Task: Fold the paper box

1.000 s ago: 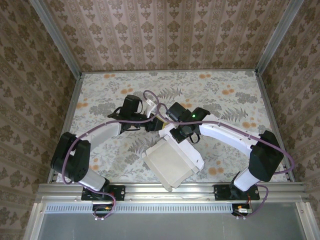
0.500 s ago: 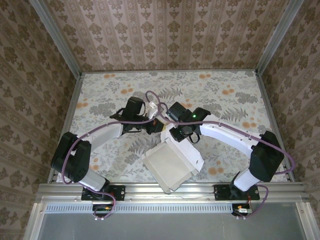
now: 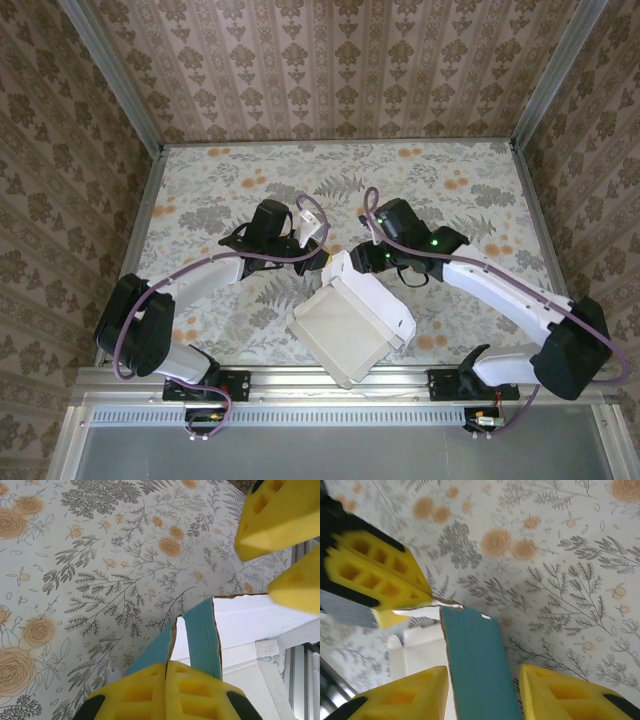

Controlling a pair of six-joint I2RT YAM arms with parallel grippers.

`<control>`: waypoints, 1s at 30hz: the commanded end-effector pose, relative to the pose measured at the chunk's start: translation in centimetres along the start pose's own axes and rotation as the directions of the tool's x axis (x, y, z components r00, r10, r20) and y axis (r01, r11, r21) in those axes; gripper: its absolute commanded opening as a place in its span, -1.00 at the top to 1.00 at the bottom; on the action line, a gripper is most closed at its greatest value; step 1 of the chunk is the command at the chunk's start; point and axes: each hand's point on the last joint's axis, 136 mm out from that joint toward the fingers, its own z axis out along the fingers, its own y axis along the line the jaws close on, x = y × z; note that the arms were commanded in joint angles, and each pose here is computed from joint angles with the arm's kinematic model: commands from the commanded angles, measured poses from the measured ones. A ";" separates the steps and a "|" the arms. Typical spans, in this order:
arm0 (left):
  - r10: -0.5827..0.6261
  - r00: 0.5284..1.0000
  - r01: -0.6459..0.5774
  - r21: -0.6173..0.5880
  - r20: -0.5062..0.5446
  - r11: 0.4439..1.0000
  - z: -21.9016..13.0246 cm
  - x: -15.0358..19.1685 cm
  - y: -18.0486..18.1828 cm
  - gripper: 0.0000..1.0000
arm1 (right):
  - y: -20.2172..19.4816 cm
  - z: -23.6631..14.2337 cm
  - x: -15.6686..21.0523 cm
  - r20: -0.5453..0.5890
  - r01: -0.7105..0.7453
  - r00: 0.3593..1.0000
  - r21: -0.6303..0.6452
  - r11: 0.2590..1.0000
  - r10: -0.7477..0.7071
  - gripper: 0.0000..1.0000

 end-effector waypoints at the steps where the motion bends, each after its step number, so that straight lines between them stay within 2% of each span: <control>1: 0.048 0.999 -0.048 -0.009 0.021 0.999 -0.1 -0.3 -0.3 1.00 | 2.1 -1.4 -2.6 0.136 -0.070 0.986 -0.159 0.985 0.092 0.10; 7: 0.052 0.998 -0.052 -0.010 0.028 0.999 0.3 0.0 -0.8 1.00 | -1.5 -0.2 -3.3 0.216 -0.234 0.941 -0.142 0.962 0.260 0.11; 11: 0.060 0.998 -0.058 -0.047 0.031 0.997 0.3 -0.1 -0.5 1.00 | -3.3 1.4 -3.2 0.232 -0.273 0.928 -0.113 0.955 0.292 0.12; 30: 0.044 0.999 -0.043 -0.076 0.015 0.996 0.7 0.6 -0.3 1.00 | -2.1 4.9 -2.0 0.189 -0.281 0.923 -0.259 0.924 0.334 0.08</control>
